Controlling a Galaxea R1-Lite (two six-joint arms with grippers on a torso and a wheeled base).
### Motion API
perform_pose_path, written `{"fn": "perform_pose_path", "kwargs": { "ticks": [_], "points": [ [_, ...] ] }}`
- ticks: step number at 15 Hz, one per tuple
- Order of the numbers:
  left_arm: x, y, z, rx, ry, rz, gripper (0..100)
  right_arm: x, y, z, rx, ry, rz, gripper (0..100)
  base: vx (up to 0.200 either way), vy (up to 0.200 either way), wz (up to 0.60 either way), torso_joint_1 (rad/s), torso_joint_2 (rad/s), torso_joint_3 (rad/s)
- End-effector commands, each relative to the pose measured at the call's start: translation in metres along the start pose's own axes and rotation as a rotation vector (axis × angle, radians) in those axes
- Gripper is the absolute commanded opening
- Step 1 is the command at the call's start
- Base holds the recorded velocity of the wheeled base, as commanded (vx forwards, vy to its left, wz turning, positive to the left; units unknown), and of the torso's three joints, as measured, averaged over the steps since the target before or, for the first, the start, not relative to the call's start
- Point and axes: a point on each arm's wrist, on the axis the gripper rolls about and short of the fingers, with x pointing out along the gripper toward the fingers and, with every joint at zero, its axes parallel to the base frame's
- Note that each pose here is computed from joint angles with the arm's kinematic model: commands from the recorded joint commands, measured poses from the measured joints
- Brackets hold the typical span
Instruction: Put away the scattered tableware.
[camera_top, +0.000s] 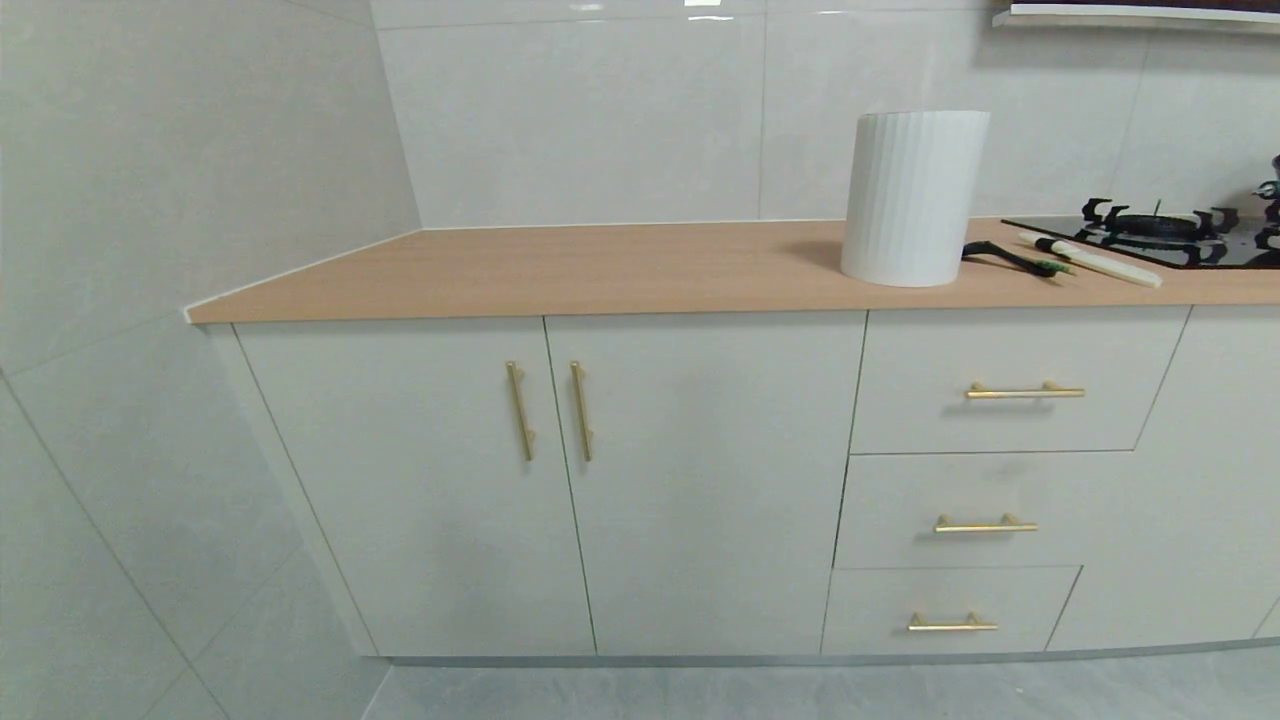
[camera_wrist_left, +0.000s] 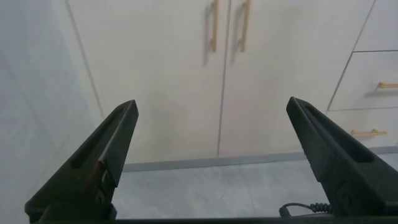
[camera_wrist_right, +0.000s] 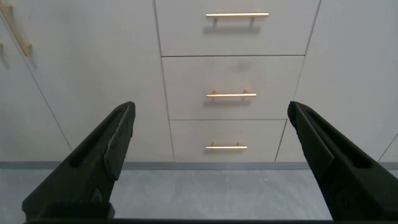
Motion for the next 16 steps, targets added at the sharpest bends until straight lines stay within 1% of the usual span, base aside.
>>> {"fn": "perform_pose_path", "kwargs": {
  "ticks": [1,8,9,12,14,16],
  "points": [
    [0.0,0.0,0.0,-0.002,0.001,0.0,100,0.0002,0.0,0.0,0.0,0.002,0.0,100,0.0,-0.2,0.0,0.002,0.0,-0.002],
    [0.0,0.0,0.0001,-0.002,-0.001,0.0,100,0.0002,0.0,0.0,0.0,0.002,0.0,100,0.0,-0.2,0.0,0.002,0.0,0.0],
    [0.0,0.0,0.0001,-0.003,-0.001,0.002,100,0.0002,0.0,0.0,0.0,0.002,0.0,100,0.0,0.0,0.0,0.0,0.0,0.0],
    [0.0,0.0005,0.0005,-0.021,-0.005,0.023,100,0.0002,0.0,0.0,0.0,0.002,0.002,100,0.0,0.0,0.0,0.0,0.0,0.0],
    [0.0,0.001,0.0007,-0.041,-0.008,0.044,100,0.0002,0.0,0.0,0.0,0.002,0.002,100,0.0,0.0,0.0,0.0,0.0,0.0],
    [0.0,0.0012,0.0007,-0.069,-0.009,0.055,100,0.0002,0.0,0.0,0.0,0.002,0.0,100,0.0,0.0,0.0,0.0,0.0,0.0]
  ]
}}
